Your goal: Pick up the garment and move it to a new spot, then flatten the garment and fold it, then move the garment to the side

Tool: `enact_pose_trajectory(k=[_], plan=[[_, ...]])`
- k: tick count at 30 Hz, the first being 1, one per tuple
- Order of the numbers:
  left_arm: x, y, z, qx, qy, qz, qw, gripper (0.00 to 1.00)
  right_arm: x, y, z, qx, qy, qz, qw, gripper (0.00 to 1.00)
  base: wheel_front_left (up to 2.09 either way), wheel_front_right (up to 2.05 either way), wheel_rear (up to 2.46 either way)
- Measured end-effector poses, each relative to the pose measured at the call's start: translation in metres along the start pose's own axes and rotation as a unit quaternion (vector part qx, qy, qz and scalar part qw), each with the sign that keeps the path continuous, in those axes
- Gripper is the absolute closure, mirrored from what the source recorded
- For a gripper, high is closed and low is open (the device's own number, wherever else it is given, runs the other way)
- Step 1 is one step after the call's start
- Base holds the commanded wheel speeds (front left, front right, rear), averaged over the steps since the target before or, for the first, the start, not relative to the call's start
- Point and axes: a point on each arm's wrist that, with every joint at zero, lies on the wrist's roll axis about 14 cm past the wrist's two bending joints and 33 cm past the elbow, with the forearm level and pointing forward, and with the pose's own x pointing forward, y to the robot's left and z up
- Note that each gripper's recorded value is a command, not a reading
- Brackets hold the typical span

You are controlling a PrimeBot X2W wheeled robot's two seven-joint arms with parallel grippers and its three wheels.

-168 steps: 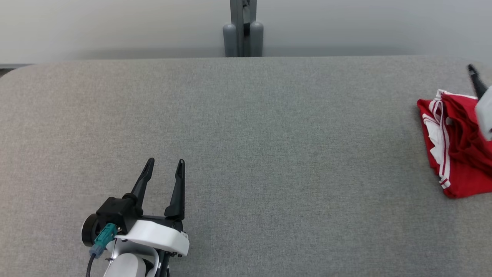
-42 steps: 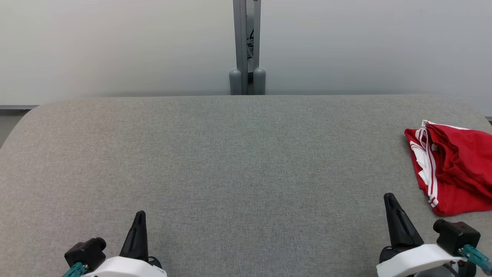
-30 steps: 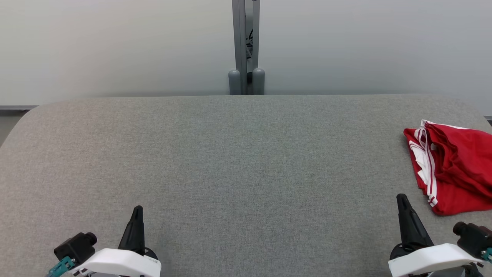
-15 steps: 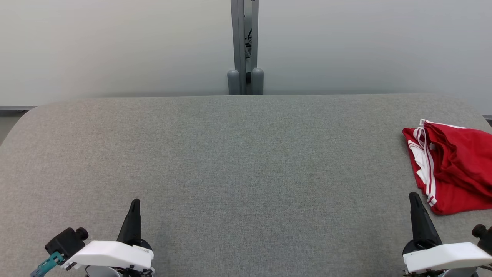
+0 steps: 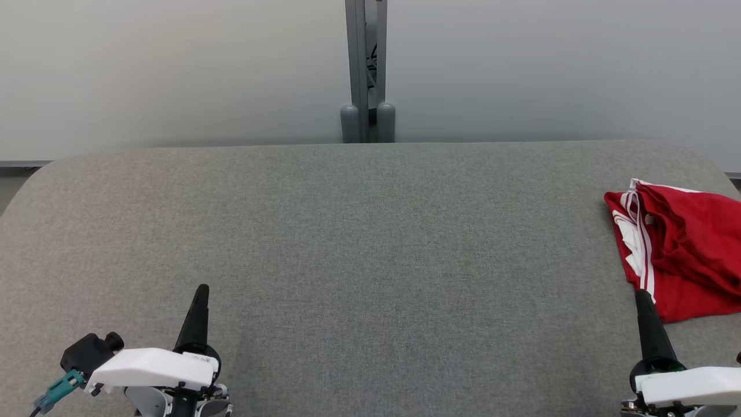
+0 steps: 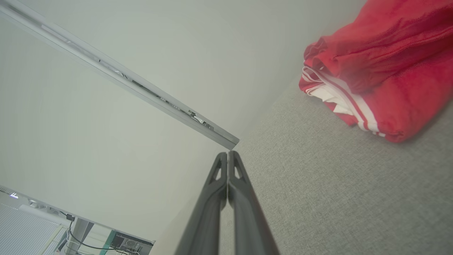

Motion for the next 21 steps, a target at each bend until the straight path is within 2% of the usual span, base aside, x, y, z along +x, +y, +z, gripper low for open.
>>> enact_pose_trajectory(k=[12,21], plan=[[0.004,-0.006,0.002,-0.055,0.007,-0.013,0.998,1.00,-0.003,-0.005,0.008,0.065,-0.010,-0.008,0.998,1.00,0.00,0.00,0.00],[0.009,-0.015,0.005,-0.112,0.013,-0.031,0.993,1.00,-0.004,-0.008,0.018,0.134,-0.022,-0.011,0.991,1.00,0.00,0.00,0.00]])
